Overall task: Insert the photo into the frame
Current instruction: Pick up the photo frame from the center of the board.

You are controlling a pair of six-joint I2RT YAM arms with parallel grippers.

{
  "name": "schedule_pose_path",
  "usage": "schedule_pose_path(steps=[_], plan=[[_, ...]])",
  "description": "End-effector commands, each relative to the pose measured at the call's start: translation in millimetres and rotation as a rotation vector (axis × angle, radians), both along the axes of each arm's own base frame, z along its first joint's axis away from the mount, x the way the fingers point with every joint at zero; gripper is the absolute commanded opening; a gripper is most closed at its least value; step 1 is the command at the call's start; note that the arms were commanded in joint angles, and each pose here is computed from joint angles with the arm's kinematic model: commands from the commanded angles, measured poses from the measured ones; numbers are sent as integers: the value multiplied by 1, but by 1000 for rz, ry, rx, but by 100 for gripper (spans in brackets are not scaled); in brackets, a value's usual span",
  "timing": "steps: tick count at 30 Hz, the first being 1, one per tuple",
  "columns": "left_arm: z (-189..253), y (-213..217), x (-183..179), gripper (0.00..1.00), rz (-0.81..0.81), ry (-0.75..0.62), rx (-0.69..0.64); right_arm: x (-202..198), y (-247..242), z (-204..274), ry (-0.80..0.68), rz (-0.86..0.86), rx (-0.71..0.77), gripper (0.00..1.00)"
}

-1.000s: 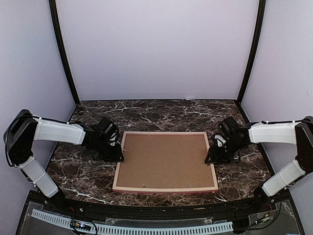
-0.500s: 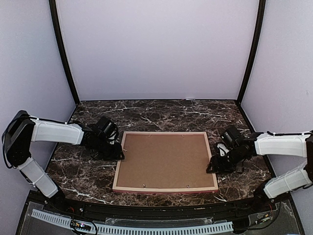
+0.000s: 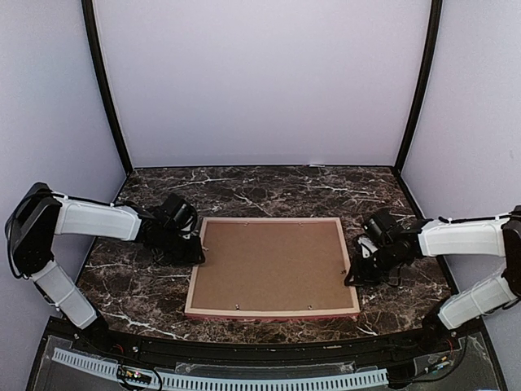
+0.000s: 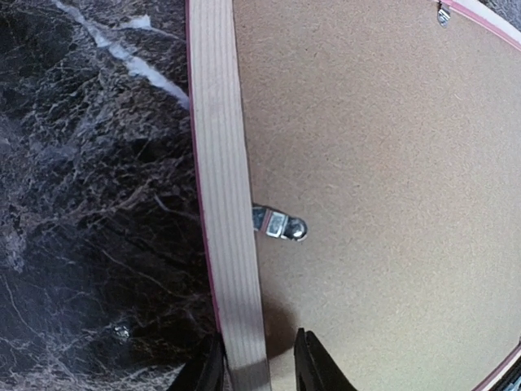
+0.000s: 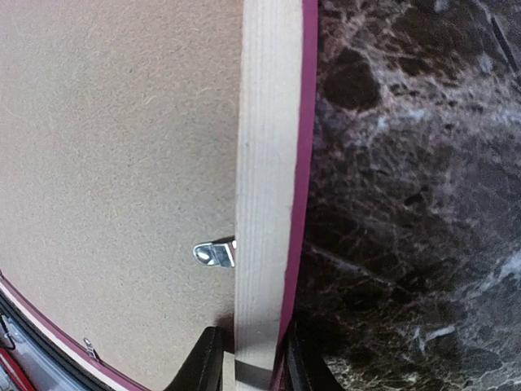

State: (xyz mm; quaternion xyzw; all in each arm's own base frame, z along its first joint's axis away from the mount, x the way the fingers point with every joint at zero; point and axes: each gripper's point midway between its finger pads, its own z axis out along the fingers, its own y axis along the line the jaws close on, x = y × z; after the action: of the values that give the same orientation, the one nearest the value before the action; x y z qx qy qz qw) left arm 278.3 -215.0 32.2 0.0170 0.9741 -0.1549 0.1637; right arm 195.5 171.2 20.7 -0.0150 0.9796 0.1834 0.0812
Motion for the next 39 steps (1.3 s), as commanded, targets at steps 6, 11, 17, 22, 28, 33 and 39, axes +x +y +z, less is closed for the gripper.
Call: schedule_pose_path(steps=[6,11,17,22,28,33,39], plan=[[6,10,36,32,29,-54,36,38,1,-19,-55,-11,-112,19],[33,17,62,44,32,-140,81,65,12,-18,-78,6,-117,14],[74,7,57,70,-58,-274,77,82,21,2,-104,39,-114,0],[96,-33,29,82,-253,-402,110,84,27,21,-96,58,-62,0],[104,-92,-25,91,-530,-500,125,89,33,52,-88,91,-20,0],[99,-131,-63,98,-724,-572,210,89,38,74,-70,123,10,0],[86,-159,-90,99,-882,-631,327,83,41,92,-38,148,42,0]])
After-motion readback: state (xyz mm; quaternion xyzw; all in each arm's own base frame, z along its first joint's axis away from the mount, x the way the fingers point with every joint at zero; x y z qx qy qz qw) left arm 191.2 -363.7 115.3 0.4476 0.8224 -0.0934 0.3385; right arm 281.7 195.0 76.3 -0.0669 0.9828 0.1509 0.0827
